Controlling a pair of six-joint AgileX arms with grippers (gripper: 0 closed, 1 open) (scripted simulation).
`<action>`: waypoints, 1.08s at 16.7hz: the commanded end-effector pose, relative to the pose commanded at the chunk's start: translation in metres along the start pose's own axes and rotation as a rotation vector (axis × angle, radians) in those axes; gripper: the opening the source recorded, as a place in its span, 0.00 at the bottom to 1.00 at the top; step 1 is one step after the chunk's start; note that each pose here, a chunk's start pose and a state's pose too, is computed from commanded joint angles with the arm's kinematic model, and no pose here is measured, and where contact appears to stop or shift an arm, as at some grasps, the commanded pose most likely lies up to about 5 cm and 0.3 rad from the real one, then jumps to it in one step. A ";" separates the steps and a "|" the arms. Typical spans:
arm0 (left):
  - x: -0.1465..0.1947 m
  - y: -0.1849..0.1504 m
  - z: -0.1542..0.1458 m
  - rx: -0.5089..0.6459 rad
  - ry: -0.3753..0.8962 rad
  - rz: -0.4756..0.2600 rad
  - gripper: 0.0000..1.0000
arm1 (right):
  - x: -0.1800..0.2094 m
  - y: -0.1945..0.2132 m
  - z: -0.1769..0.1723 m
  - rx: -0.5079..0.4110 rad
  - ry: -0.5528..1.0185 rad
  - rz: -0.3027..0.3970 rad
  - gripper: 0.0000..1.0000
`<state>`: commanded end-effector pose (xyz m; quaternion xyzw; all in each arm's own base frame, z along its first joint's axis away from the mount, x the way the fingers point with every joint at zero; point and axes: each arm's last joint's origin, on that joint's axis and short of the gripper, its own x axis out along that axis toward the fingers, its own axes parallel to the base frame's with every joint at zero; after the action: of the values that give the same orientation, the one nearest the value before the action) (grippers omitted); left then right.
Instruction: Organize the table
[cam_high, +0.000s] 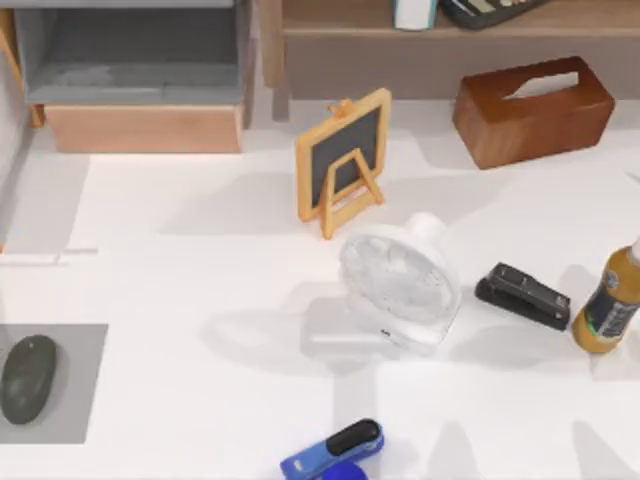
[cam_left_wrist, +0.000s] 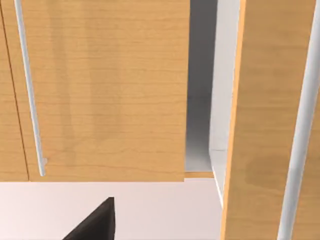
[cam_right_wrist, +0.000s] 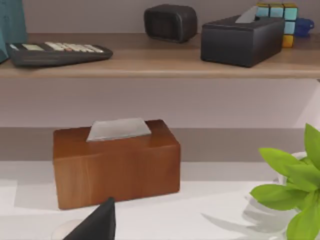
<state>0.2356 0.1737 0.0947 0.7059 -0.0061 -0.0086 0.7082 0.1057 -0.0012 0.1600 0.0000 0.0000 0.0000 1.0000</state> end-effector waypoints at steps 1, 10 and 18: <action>0.005 0.000 -0.001 0.002 0.001 0.002 1.00 | 0.000 0.000 0.000 0.000 0.000 0.000 1.00; 0.019 0.000 -0.001 0.004 0.001 0.003 0.77 | 0.000 0.000 0.000 0.000 0.000 0.000 1.00; 0.019 0.000 -0.001 0.004 0.001 0.003 0.17 | 0.000 0.000 0.000 0.000 0.000 0.000 1.00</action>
<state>0.2544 0.1741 0.0951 0.7072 -0.0071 -0.0071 0.7069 0.1057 -0.0012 0.1600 0.0000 0.0000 0.0000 1.0000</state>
